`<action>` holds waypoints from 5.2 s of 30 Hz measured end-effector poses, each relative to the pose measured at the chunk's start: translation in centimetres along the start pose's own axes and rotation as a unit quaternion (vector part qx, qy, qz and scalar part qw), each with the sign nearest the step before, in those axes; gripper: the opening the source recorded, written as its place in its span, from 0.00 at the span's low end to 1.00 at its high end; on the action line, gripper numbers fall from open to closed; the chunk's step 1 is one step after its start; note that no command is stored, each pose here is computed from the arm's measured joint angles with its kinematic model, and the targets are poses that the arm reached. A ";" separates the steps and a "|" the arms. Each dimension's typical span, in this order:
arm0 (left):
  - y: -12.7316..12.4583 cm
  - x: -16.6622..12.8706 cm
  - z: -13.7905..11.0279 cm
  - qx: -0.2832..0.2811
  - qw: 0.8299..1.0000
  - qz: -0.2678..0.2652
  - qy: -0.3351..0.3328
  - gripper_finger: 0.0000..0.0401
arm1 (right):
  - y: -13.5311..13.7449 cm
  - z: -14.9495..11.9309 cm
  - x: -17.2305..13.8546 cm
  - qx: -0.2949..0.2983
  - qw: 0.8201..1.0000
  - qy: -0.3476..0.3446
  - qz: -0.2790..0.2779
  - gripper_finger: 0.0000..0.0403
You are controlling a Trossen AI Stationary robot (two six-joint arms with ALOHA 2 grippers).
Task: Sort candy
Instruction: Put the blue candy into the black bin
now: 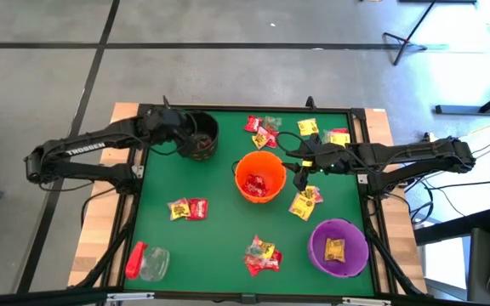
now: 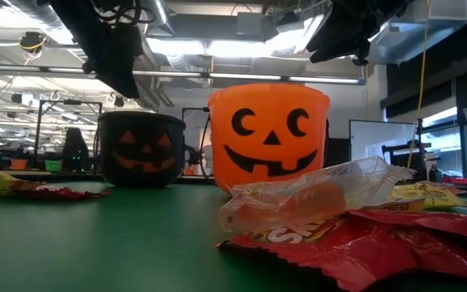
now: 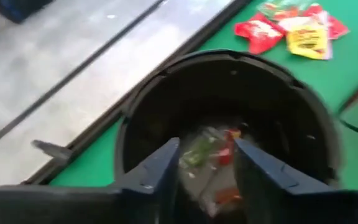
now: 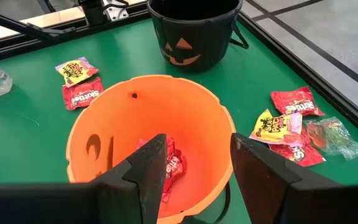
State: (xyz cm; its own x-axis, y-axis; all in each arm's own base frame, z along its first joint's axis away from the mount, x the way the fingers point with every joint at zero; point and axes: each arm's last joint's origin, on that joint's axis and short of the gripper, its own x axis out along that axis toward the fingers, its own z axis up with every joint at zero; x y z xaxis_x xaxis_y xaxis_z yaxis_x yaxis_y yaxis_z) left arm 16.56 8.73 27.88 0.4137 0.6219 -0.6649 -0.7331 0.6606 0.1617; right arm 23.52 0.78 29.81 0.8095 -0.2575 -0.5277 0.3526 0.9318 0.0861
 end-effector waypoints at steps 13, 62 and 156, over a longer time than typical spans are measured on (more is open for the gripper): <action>-3.3 -6.8 4.4 0.054 0.950 -0.298 -0.079 0.46 | 1.1 1.6 -0.2 -0.009 0.991 -0.061 0.122 0.44; -8.6 -10.7 0.6 0.180 0.906 -0.374 -0.087 0.46 | 21.4 -10.0 10.6 -0.181 0.934 0.193 0.241 0.44; -12.4 -8.9 2.4 0.093 0.922 -0.352 -0.130 0.46 | 12.8 9.5 8.6 -0.192 0.979 -0.059 0.037 0.01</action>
State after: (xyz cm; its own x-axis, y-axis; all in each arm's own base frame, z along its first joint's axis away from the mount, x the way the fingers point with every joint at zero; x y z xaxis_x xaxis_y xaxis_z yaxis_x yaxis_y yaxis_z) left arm 23.23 -3.96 33.52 0.8847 0.0757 -0.4600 -0.1382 0.9849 -0.1039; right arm 39.45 8.07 34.37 0.8826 -0.1931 -0.4286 0.1079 0.9706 -0.2152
